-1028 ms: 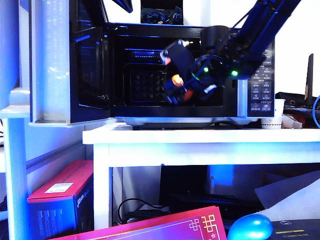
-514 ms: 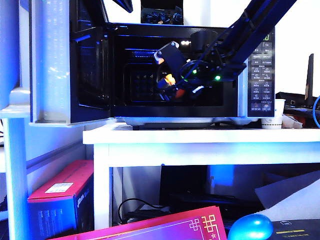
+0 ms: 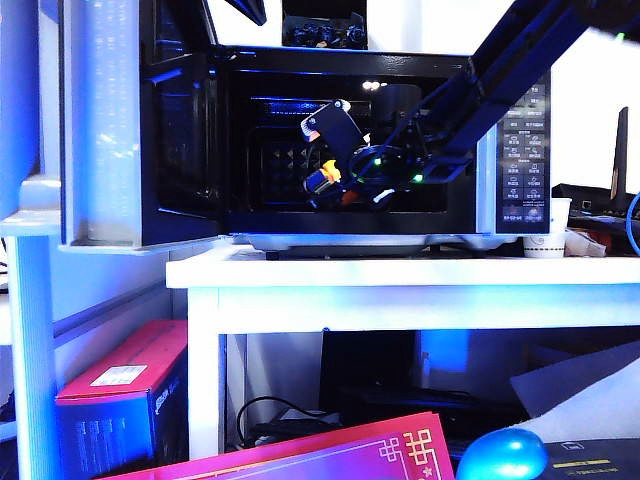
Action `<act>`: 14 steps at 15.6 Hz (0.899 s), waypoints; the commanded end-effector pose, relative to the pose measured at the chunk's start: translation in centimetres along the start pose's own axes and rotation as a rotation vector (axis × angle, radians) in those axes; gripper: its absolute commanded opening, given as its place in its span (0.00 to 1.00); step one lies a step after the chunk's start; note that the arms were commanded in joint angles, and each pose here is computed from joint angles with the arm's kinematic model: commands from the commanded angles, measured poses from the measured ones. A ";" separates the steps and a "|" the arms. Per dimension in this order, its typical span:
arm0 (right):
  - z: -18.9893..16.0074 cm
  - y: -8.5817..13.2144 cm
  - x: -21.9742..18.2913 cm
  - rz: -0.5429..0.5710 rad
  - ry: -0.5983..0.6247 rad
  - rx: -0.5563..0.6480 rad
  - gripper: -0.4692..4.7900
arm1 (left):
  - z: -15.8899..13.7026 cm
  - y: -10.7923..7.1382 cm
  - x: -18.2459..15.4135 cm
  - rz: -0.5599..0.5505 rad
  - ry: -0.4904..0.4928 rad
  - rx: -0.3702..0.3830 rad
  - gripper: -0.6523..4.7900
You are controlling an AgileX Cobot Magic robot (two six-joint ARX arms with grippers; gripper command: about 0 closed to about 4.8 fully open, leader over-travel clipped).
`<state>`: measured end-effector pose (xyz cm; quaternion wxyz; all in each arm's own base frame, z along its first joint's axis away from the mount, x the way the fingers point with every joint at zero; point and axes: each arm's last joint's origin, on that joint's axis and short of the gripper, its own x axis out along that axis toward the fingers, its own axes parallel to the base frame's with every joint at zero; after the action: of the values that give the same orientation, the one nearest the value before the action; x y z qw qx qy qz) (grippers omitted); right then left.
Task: Open the microwave door, place the orange inside the microwave, then close the microwave door.
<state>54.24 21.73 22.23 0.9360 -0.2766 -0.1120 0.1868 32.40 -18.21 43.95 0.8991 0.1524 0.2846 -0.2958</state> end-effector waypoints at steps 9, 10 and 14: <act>-0.2 0.1 1.0 0.009 0.009 0.044 0.35 | 0.1 -0.1 -0.2 0.001 -0.010 0.001 0.11; -0.2 0.1 1.0 0.009 0.009 0.044 0.35 | 0.1 -0.1 -0.2 0.001 -0.010 0.001 0.11; 0.1 -0.1 1.0 0.002 -0.001 0.087 0.35 | 0.1 -0.1 -0.2 0.001 -0.008 0.001 0.11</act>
<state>55.23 22.10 22.00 0.9459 -0.2422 -0.0957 0.1936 32.39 -18.21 43.94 0.8989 0.1525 0.2849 -0.2958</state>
